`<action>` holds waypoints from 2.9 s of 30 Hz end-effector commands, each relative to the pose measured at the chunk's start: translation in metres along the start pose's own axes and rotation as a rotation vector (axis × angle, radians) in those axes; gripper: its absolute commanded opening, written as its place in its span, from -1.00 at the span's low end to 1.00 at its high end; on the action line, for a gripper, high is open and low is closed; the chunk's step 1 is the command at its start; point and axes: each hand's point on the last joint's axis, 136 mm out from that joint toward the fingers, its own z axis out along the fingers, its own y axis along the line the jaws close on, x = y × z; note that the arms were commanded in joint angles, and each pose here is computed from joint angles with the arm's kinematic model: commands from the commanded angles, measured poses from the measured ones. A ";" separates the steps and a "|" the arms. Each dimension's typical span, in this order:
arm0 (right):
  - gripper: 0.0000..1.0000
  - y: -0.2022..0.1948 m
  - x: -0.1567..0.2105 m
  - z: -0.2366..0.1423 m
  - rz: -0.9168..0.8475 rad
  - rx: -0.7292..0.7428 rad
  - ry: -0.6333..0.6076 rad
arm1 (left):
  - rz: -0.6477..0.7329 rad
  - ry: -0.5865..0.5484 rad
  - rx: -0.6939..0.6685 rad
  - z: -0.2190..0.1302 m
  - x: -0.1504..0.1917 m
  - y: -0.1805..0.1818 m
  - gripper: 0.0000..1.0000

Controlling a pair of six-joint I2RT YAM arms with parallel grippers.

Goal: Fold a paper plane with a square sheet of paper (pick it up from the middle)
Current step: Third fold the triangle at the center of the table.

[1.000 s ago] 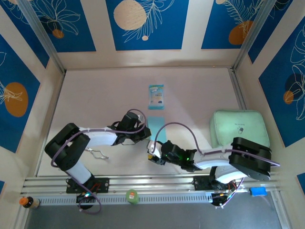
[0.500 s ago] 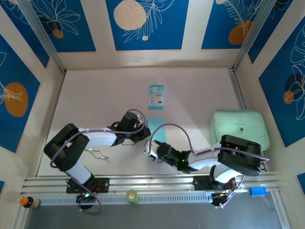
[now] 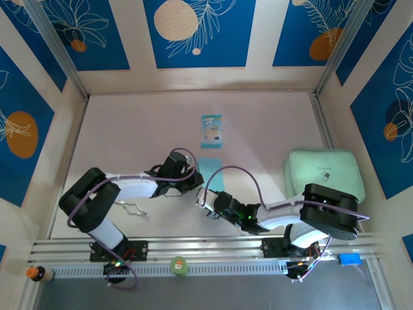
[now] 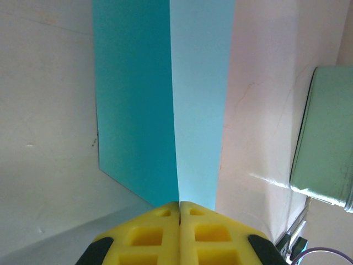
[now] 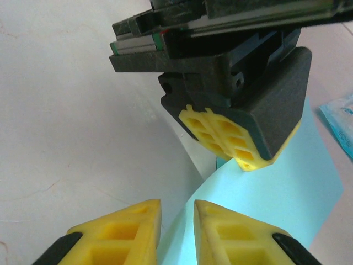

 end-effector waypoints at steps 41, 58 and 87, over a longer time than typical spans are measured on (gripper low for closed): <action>-1.00 0.000 -0.005 -0.016 0.675 -0.484 0.084 | 0.140 -0.170 -0.246 -0.062 -0.035 0.007 0.26; -1.00 0.004 -0.015 -0.015 0.854 -0.674 0.198 | 0.261 -0.023 -0.108 -0.021 -0.047 -0.041 -0.48; -1.00 -0.006 0.000 -0.002 0.981 -0.662 0.243 | 0.200 0.232 -0.249 0.050 -0.016 0.039 -0.70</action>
